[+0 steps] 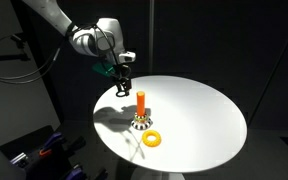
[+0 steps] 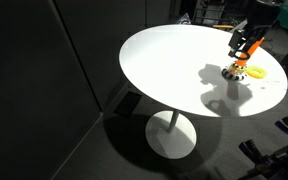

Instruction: Place the dark green ring on the stack

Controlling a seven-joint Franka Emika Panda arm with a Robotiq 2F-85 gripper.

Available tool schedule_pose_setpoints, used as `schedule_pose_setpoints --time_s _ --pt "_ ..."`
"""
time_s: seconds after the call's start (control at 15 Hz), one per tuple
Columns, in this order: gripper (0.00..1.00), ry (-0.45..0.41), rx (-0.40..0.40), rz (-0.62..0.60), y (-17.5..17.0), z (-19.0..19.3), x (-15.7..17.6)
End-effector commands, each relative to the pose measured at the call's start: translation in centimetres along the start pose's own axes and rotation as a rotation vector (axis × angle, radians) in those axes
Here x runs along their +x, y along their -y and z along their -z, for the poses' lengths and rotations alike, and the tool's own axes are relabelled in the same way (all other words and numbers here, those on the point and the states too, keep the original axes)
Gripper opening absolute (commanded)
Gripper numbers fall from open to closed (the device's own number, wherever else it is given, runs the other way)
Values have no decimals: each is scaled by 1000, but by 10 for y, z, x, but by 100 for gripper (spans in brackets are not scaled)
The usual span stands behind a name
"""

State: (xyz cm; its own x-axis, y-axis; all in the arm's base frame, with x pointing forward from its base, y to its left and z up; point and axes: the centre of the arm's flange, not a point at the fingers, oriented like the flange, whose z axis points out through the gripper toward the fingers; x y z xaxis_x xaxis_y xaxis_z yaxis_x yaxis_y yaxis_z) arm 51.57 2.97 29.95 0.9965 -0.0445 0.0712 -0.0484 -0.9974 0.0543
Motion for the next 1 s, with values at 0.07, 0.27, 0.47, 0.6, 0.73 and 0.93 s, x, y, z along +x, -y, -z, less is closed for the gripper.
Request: schedule_pose_setpoints --time_s 0.07,0.27,0.47,0.6,0.73,0.93 --pt "44 -5 -14 -34 -11 36 14" --pt "44 -13 -16 -54 -21 52 21" --pt "44 -22 -20 -73 -33 64 26" --pt "44 -25 -22 -89 -42 69 30" --pt "44 -24 -25 -105 -50 69 31" --pt "44 -20 -29 -126 -61 62 31"
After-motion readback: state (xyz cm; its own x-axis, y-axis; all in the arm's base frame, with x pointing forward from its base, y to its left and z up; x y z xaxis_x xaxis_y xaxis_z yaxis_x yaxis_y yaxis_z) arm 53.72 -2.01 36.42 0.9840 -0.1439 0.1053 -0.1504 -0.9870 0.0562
